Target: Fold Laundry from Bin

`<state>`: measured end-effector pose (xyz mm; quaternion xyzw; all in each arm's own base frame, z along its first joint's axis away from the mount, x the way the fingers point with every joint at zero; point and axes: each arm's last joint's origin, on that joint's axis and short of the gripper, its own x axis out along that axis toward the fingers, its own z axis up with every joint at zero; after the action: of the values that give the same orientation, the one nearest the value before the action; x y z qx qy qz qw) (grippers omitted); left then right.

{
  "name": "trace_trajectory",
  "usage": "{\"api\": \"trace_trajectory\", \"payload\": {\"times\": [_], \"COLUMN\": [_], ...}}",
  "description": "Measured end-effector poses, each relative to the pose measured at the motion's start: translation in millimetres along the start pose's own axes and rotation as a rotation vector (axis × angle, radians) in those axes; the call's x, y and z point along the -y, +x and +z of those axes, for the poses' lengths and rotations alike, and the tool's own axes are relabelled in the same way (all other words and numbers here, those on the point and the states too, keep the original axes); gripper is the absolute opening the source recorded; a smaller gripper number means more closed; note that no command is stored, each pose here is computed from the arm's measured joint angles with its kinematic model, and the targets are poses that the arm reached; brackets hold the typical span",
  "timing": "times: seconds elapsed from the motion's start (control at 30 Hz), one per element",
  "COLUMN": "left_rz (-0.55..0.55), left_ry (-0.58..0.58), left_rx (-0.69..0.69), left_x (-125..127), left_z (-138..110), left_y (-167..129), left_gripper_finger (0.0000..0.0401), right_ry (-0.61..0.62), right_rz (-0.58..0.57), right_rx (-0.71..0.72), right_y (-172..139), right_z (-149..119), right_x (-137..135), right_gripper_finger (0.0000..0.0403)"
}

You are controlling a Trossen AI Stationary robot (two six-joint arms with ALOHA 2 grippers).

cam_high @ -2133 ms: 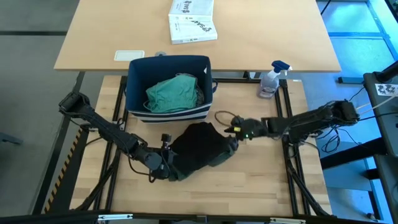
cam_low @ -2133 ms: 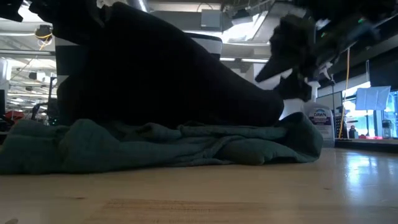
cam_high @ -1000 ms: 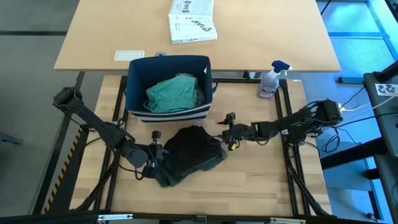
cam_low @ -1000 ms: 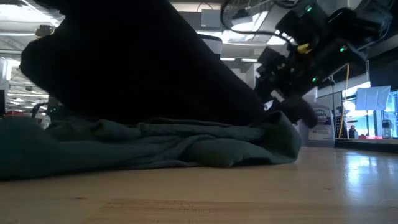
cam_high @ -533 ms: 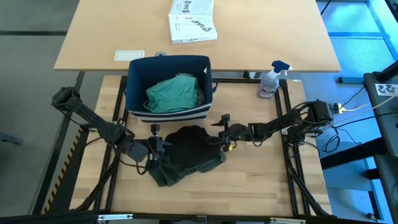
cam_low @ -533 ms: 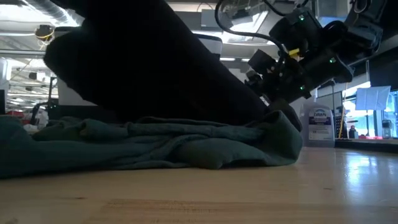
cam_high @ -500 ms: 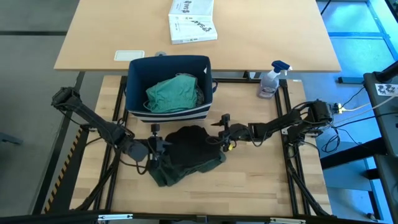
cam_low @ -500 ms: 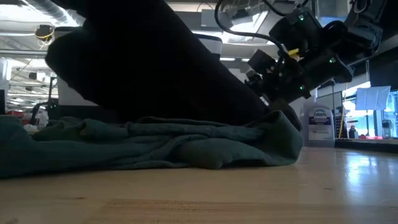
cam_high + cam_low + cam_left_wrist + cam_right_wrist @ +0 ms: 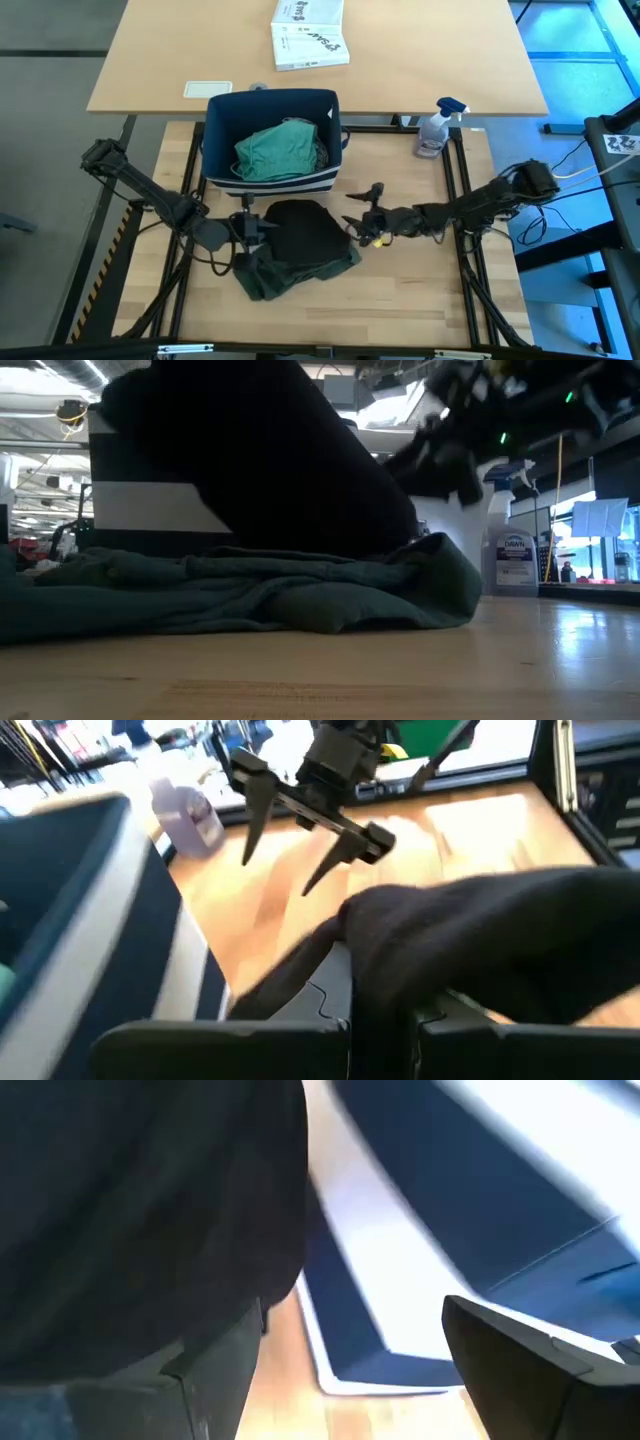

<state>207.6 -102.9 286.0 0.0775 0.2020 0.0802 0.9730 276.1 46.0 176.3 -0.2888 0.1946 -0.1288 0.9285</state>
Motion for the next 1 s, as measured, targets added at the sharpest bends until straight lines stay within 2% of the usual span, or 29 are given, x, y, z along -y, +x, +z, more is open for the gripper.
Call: {"api": "trace_trajectory", "payload": {"times": [0.17, 0.33, 0.43, 0.53, 0.63, 0.77, 0.83, 1.0], "left_rz": [0.009, 0.008, 0.007, -0.003, -0.018, -0.022, -0.022, -0.036], "left_ry": [0.022, 0.043, 0.059, 0.071, 0.078, 0.088, 0.089, 0.086], "left_rx": [0.053, 0.112, 0.143, 0.177, 0.21, 0.243, 0.255, 0.282], "left_x": [-3, -7, -10, -12, -15, -19, -20, -24], "left_z": [21, 46, 59, 72, 83, 95, 100, 110], "left_y": [-7, -16, -22, -28, -34, -41, -44, -50], "left_gripper_finger": [0.0012, 0.0012, 0.0012, 0.0012, 0.0012, 0.0012, 0.0012, 0.0012], "right_ry": [0.065, 0.043, 0.058, 0.228, 0.344, 0.406, 0.4, 0.29], "right_rz": [-0.035, -0.009, -0.027, -0.014, 0.023, 0.073, 0.09, 0.082], "right_rx": [0.08, 0.12, 0.089, 0.078, 0.086, 0.126, 0.138, 0.173], "right_y": [-23, -34, -37, -36, -33, -22, -16, 1], "right_z": [35, 53, 52, 50, 49, 47, 44, 33], "right_x": [1, -11, -16, -16, -21, -34, -42, -63], "right_gripper_finger": [0.0309, 0.0309, 0.0309, 0.0309, 0.0309, 0.0309, 0.0309, 0.0309]}}
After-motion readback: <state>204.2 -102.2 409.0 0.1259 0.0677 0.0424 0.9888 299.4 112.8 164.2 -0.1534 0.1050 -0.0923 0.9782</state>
